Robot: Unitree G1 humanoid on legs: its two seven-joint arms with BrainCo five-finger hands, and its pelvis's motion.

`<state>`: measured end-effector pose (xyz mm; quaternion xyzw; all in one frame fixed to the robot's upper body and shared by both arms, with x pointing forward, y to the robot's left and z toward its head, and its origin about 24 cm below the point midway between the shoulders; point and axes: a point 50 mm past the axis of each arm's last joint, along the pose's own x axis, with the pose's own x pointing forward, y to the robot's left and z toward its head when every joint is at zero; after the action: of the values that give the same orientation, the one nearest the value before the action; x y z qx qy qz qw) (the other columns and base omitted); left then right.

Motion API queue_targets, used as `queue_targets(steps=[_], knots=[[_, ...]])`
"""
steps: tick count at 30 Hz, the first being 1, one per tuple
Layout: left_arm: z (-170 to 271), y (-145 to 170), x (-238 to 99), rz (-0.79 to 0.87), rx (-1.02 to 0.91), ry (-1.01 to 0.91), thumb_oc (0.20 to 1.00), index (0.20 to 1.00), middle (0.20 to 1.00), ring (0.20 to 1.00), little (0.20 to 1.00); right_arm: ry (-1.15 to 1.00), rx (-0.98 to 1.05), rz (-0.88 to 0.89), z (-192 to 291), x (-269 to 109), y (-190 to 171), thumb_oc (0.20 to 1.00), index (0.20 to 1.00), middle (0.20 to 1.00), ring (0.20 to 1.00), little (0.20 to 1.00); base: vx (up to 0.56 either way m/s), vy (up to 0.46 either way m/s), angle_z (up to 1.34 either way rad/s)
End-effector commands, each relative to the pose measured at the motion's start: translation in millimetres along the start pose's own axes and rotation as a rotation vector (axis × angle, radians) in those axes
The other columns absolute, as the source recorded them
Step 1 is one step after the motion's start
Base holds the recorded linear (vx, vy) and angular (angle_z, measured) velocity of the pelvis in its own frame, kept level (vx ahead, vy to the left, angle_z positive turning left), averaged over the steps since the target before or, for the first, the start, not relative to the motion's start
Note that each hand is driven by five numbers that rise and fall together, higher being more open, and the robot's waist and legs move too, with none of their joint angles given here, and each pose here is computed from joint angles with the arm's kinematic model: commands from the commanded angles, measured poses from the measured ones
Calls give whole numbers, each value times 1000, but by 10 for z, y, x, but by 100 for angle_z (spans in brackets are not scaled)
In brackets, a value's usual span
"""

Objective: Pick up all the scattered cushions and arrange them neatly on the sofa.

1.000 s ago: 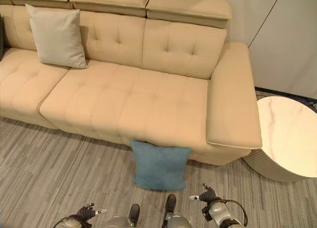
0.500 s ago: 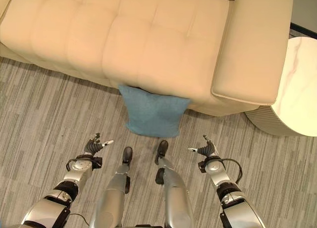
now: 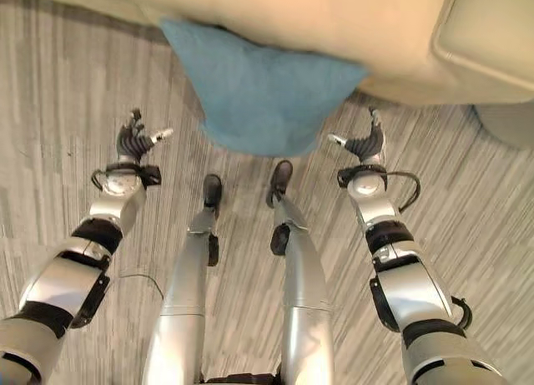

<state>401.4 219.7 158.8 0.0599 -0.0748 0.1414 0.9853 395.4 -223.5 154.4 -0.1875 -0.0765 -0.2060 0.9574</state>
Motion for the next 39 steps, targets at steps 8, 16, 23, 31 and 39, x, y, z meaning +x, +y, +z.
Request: queue_targets(steps=[8, 16, 23, 31, 39], knots=[[290, 115, 69, 63, -57, -112, 1000, 1000, 1000, 1000, 1000, -142, 110, -108, 287, 35, -169, 1000, 1000, 1000, 1000, 1000, 28, 20, -5], [708, 0, 139, 48, -114, -223, 1000, 1000, 1000, 1000, 1000, -273, 205, -126, 719, 112, -254, 1000, 1000, 1000, 1000, 1000, 41, -16, -7], [1196, -233, 170, -31, -100, -340, 1000, 1000, 1000, 1000, 1000, -445, 266, -8, 1369, 97, -52, 1000, 1000, 1000, 1000, 1000, 15, -7, -11], [1669, -848, 129, -111, -39, -359, 1000, 1000, 1000, 1000, 1000, -570, 186, 173, 2080, -83, 495, 1000, 1000, 1000, 1000, 1000, -2, -38, -4], [1931, -805, 28, -199, -189, -464, 200, 200, 200, 200, 200, -661, 246, 222, 2438, -217, 559, 200, 200, 200, 200, 200, 3, -17, 4]])
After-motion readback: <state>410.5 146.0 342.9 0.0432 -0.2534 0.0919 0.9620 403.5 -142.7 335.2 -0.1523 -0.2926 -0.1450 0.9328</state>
